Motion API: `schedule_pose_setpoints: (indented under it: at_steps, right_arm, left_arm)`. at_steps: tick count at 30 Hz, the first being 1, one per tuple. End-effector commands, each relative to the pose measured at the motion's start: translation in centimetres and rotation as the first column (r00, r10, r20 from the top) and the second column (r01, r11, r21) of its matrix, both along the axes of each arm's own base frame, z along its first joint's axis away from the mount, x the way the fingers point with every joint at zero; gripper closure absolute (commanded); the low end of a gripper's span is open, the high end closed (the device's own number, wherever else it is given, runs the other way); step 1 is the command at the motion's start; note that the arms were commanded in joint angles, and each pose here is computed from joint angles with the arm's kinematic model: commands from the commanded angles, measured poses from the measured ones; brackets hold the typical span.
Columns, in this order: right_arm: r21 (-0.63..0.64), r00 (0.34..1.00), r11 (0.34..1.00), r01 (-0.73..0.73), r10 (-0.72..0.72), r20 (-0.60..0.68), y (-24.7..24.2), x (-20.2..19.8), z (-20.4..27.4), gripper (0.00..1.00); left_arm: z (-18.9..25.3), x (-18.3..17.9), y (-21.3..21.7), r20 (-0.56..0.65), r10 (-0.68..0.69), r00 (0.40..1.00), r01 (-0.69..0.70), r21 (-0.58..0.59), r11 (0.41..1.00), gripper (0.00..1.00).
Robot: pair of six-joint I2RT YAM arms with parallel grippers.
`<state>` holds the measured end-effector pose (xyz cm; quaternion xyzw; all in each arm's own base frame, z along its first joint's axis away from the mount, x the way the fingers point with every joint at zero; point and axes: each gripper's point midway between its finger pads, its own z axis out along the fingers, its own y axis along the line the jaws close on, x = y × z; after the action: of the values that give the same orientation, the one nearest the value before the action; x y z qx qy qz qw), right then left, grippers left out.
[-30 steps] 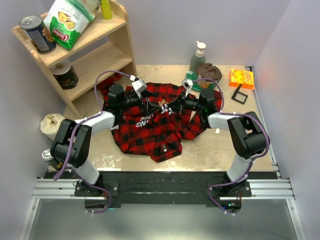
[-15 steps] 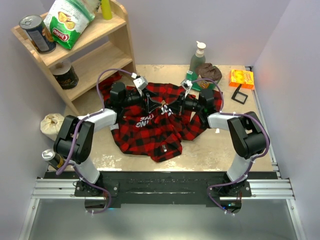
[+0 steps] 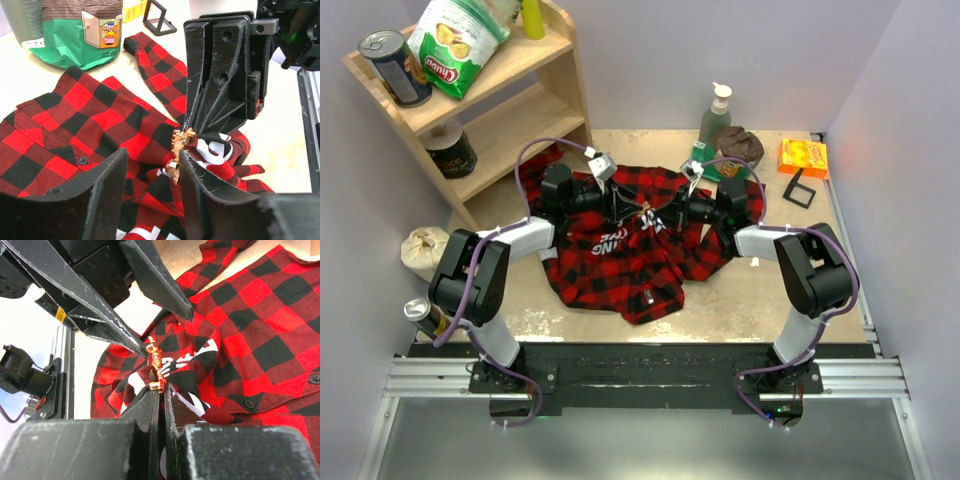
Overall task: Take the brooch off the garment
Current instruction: Remove the brooch from the clothes.
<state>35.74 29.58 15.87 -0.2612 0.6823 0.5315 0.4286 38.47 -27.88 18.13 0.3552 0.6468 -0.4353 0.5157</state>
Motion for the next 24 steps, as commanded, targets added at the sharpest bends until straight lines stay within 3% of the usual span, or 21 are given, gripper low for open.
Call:
schedule_pose_setpoints:
  at_steps: [1, 13, 24]
  right_arm:
    - [0.033, 0.993, 0.999, -0.03, 0.026, 0.119, 0.4, -0.2, 3.5, 1.0]
    - [0.033, 0.992, 0.999, -0.038, 0.033, 0.12, 0.5, -0.3, 3.4, 1.0]
    - [0.029, 0.993, 0.999, -0.038, 0.034, 0.116, 0.6, -0.3, 3.3, 1.0]
  left_arm:
    - [1.5, 0.8, -0.3, 0.045, -0.004, 0.999, 0.004, -0.015, 1.0, 0.52]
    - [1.5, 1.7, 0.2, 0.034, 0.054, 0.998, -0.054, -0.011, 0.998, 0.54]
    - [2.6, 0.6, -0.1, 0.029, -0.005, 1.0, 0.007, -0.064, 0.998, 0.6]
